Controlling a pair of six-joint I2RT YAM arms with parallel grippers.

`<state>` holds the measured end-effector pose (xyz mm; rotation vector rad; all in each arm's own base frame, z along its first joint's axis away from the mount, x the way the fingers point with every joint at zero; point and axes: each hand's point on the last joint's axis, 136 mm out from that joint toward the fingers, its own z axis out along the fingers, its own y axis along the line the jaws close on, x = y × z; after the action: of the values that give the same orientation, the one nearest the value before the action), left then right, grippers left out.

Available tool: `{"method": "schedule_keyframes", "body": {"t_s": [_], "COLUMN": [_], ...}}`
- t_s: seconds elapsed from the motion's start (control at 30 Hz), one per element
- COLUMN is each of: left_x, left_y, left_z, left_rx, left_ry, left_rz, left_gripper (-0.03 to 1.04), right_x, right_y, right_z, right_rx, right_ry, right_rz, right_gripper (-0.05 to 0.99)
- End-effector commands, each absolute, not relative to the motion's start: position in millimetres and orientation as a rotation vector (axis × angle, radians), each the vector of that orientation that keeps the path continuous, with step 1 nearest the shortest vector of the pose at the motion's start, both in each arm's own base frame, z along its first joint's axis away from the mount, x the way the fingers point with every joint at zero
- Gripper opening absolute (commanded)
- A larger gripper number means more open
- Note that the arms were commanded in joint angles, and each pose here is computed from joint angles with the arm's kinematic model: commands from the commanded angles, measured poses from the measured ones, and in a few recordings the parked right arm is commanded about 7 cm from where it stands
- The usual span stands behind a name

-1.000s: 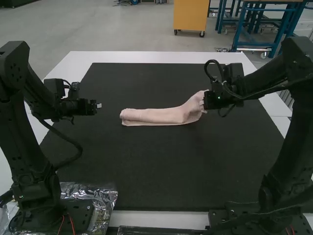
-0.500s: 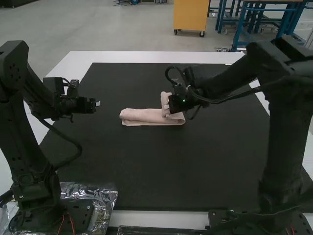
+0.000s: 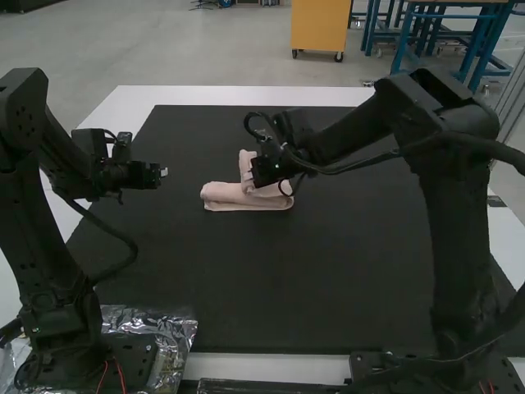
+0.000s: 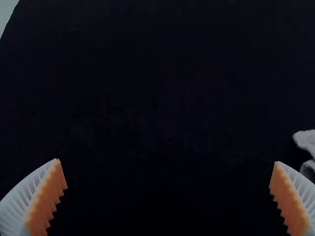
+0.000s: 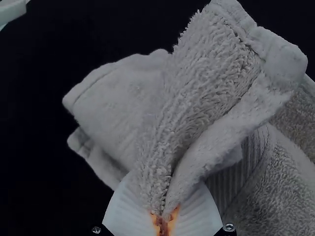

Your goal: Fold the towel.

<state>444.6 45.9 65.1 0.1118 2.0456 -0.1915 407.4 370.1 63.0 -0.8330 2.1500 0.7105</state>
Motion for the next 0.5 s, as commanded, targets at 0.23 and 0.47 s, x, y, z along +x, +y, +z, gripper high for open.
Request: {"method": "schedule_keyframes", "body": {"t_s": [0.23, 0.47], "left_x": [448.2, 445.6], "left_y": [50.5, 49.8], "left_z": [78.6, 75.5], "left_rx": [0.119, 0.119], "left_ry": [2.013, 2.018], "left_rz": [-0.163, -0.164], "left_gripper": [0.97, 0.97], "right_x": [402.9, 392.7], "right_y": [417.8, 443.3], "right_z": [70.2, 86.6], "right_rx": [-0.897, -0.904], "right_ry": [2.103, 2.089], "right_rz": [0.767, 0.887], "right_gripper": [-0.01, 0.60]}}
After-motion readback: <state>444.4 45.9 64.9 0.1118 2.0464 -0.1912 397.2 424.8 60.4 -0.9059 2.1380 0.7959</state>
